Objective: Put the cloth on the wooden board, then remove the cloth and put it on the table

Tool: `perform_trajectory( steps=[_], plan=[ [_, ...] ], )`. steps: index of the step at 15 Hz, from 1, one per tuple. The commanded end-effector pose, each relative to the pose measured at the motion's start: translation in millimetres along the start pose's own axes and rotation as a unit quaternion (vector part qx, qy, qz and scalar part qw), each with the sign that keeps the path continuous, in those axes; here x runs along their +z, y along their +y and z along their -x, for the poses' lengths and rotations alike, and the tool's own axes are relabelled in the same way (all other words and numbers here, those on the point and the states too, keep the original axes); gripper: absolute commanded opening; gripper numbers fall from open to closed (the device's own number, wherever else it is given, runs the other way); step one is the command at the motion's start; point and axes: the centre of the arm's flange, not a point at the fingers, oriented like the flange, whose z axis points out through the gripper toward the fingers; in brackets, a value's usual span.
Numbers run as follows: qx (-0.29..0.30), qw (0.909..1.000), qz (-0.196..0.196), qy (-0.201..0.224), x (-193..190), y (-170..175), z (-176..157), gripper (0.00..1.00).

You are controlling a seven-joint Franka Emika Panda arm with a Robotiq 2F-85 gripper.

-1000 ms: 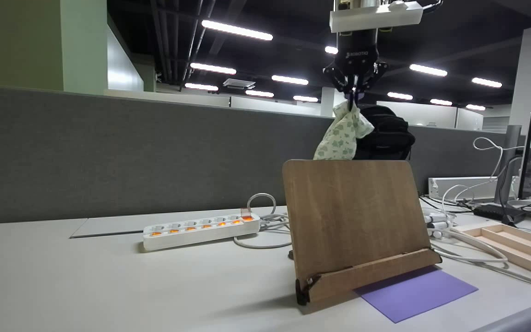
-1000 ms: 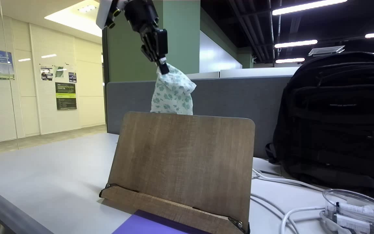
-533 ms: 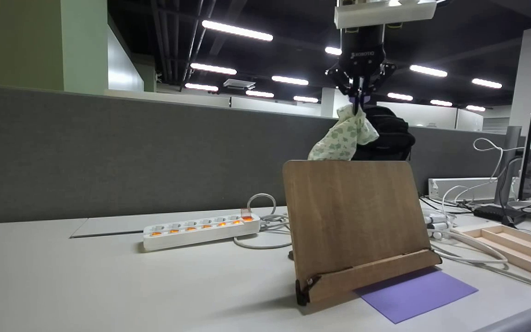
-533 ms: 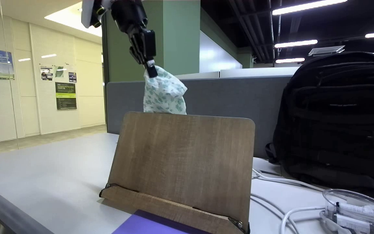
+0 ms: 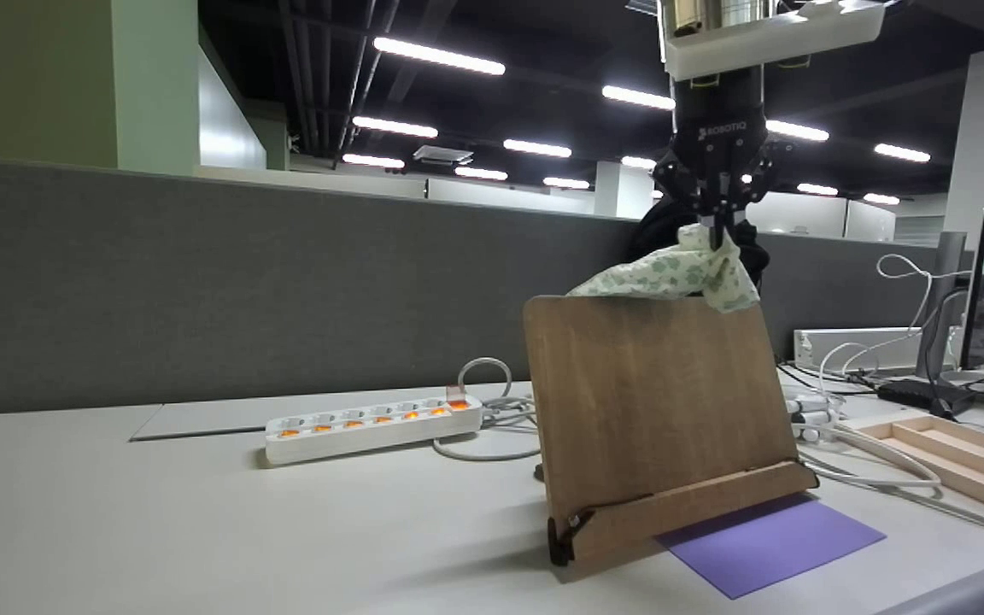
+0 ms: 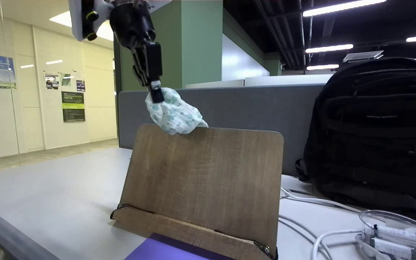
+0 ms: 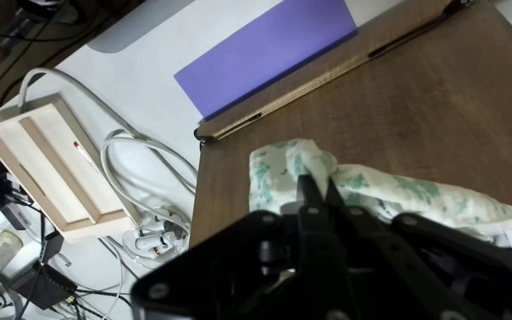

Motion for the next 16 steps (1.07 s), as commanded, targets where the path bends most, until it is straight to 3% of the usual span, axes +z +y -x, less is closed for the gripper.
perform_trajectory(
  steps=[1,2,4,7,10,13,16],
  plan=[
    [0.007,0.9999,0.008,-0.006,14,1,5,0.01],
    [0.004,0.9999,0.01,-0.01,17,0,6,0.29],
    [-0.004,0.9999,0.008,-0.012,20,-3,7,0.36],
    [-0.01,0.9999,-0.009,0.01,10,-12,0,0.56],
    [-0.029,0.9979,-0.028,0.051,-9,-22,-6,0.76],
    [-0.084,0.9893,-0.057,0.105,-36,-29,-18,0.96],
    [-0.133,0.9802,-0.106,0.102,-54,-32,-38,1.0]
  ],
)
